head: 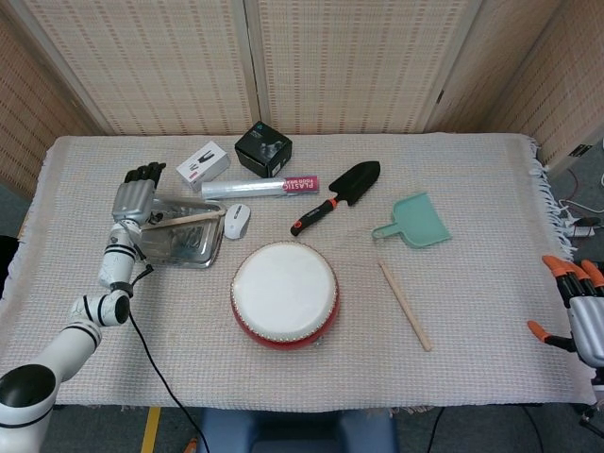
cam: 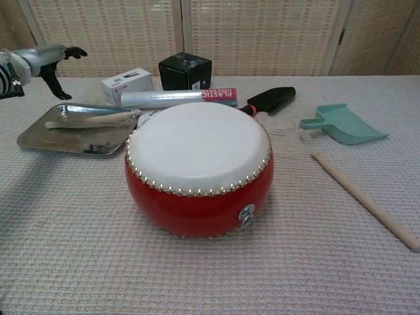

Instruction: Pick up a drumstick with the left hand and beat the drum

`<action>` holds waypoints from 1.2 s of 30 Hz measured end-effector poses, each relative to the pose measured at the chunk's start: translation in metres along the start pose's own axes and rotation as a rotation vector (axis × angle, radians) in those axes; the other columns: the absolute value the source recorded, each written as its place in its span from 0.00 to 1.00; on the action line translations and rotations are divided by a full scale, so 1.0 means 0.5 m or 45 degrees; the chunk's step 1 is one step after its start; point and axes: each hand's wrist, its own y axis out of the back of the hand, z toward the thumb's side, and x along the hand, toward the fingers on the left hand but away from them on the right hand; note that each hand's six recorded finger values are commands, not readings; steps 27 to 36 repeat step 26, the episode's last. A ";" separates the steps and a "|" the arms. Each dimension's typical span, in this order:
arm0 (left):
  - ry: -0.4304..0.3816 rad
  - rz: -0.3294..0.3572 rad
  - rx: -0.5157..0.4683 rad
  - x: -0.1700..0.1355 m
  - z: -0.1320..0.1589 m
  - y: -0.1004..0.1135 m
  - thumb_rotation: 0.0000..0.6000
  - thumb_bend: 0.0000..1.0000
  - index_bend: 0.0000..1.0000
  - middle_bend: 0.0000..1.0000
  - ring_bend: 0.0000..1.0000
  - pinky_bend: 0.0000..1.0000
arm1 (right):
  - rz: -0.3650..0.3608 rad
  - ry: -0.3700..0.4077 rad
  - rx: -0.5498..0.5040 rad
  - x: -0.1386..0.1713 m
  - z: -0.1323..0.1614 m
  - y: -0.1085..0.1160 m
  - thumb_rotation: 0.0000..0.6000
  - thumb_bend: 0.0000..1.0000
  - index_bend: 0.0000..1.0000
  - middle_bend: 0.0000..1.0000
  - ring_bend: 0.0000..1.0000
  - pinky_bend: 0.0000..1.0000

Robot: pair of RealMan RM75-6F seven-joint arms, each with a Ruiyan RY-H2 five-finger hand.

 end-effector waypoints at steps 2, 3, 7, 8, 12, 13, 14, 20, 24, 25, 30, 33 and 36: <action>-0.018 0.040 -0.041 -0.017 -0.006 0.012 1.00 0.30 0.13 0.08 0.00 0.09 | 0.000 0.004 -0.002 0.000 0.000 0.002 1.00 0.18 0.00 0.09 0.00 0.00; -0.026 0.052 -0.059 -0.025 -0.009 0.016 1.00 0.31 0.15 0.08 0.01 0.10 | 0.000 0.008 -0.006 0.000 0.000 0.004 1.00 0.18 0.00 0.09 0.00 0.00; -0.058 0.094 -0.120 -0.080 -0.024 0.030 1.00 0.31 0.19 0.10 0.01 0.11 | 0.001 0.022 -0.019 -0.001 -0.002 0.010 1.00 0.18 0.00 0.09 0.00 0.00; -0.063 0.100 -0.130 -0.096 -0.028 0.032 1.00 0.31 0.20 0.10 0.01 0.11 | 0.003 0.027 -0.021 -0.001 -0.003 0.010 1.00 0.18 0.00 0.09 0.00 0.00; -0.059 0.134 -0.153 -0.189 -0.062 0.042 1.00 0.31 0.22 0.11 0.01 0.11 | 0.012 0.056 -0.029 -0.004 0.000 0.009 1.00 0.18 0.02 0.09 0.00 0.00; -0.049 0.147 -0.149 -0.213 -0.072 0.045 1.00 0.31 0.22 0.11 0.01 0.11 | 0.013 0.064 -0.033 -0.005 0.002 0.007 1.00 0.18 0.02 0.09 0.00 0.00; -0.036 0.160 -0.140 -0.237 -0.084 0.047 1.00 0.31 0.22 0.11 0.01 0.11 | 0.014 0.071 -0.036 -0.006 0.004 0.006 1.00 0.18 0.02 0.09 0.00 0.00; 0.068 0.215 -0.032 -0.406 -0.162 0.041 1.00 0.31 0.21 0.11 0.01 0.10 | -0.001 0.109 -0.033 -0.001 0.021 -0.008 1.00 0.18 0.02 0.09 0.00 0.00; 0.084 0.220 0.019 -0.504 -0.183 0.027 1.00 0.31 0.20 0.11 0.01 0.09 | -0.023 0.115 -0.001 0.005 0.025 -0.014 1.00 0.18 0.01 0.08 0.00 0.00; 0.089 0.212 0.028 -0.521 -0.185 0.022 1.00 0.31 0.20 0.11 0.01 0.09 | -0.027 0.113 0.008 0.007 0.025 -0.015 1.00 0.18 0.01 0.08 0.00 0.00; 0.095 0.199 0.036 -0.537 -0.186 0.017 1.00 0.31 0.20 0.11 0.01 0.09 | -0.030 0.110 0.017 0.009 0.025 -0.017 1.00 0.18 0.01 0.08 0.00 0.00; 0.095 0.199 0.036 -0.537 -0.186 0.017 1.00 0.31 0.20 0.11 0.01 0.09 | -0.030 0.110 0.017 0.009 0.025 -0.017 1.00 0.18 0.01 0.08 0.00 0.00; 0.095 0.199 0.036 -0.537 -0.186 0.017 1.00 0.31 0.20 0.11 0.01 0.09 | -0.030 0.110 0.017 0.009 0.025 -0.017 1.00 0.18 0.01 0.08 0.00 0.00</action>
